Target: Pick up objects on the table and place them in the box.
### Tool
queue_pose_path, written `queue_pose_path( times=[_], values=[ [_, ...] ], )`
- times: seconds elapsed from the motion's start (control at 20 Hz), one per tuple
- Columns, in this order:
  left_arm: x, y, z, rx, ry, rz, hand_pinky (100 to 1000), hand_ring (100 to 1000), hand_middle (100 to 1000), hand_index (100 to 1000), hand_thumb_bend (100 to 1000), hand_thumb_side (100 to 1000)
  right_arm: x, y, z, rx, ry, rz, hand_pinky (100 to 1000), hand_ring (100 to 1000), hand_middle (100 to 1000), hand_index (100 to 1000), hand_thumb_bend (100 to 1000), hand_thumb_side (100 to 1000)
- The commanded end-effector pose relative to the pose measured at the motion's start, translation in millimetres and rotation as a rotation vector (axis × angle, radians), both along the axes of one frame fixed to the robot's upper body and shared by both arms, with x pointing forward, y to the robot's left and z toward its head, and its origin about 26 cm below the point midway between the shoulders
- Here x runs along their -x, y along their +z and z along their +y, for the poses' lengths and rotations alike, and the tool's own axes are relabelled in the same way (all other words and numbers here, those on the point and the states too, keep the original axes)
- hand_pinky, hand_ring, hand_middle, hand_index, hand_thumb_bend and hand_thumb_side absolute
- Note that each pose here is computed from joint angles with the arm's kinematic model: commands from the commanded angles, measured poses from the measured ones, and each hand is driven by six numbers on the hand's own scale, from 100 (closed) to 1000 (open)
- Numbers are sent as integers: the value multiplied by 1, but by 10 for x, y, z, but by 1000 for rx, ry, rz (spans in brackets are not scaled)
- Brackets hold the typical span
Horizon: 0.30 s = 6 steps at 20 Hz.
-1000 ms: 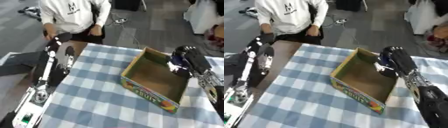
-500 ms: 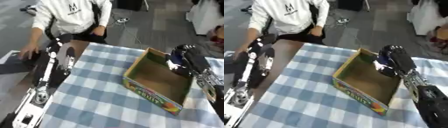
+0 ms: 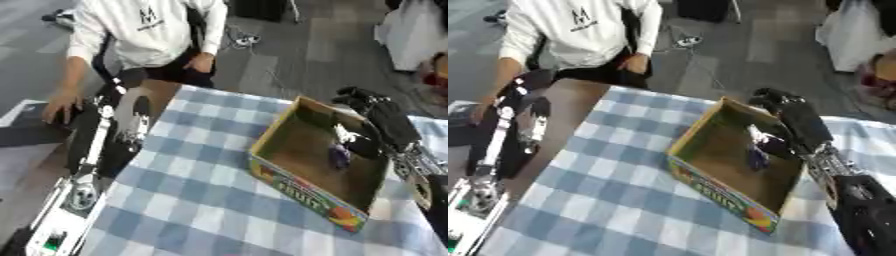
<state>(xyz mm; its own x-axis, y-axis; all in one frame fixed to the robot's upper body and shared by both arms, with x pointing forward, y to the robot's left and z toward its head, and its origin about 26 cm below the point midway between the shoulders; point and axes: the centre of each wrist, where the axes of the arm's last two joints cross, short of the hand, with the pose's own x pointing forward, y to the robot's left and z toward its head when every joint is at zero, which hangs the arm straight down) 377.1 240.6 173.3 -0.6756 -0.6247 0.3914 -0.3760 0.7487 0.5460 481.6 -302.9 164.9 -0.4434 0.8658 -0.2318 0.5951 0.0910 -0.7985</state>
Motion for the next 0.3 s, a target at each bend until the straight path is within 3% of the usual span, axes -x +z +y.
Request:
queue_pose_path(
  times=[0.05,0.3],
  values=[
    [2,119,28,-11,-3,-34,934,800,867,897,114,970,-21,152,1,-2,1,-21,645,773,847,833,100,1000],
    [8,105,42,-8,1,-32,934,801,867,897,116,970,0,141,-19,-23,4,-23,634,765,838,832,100,1000]
  ],
)
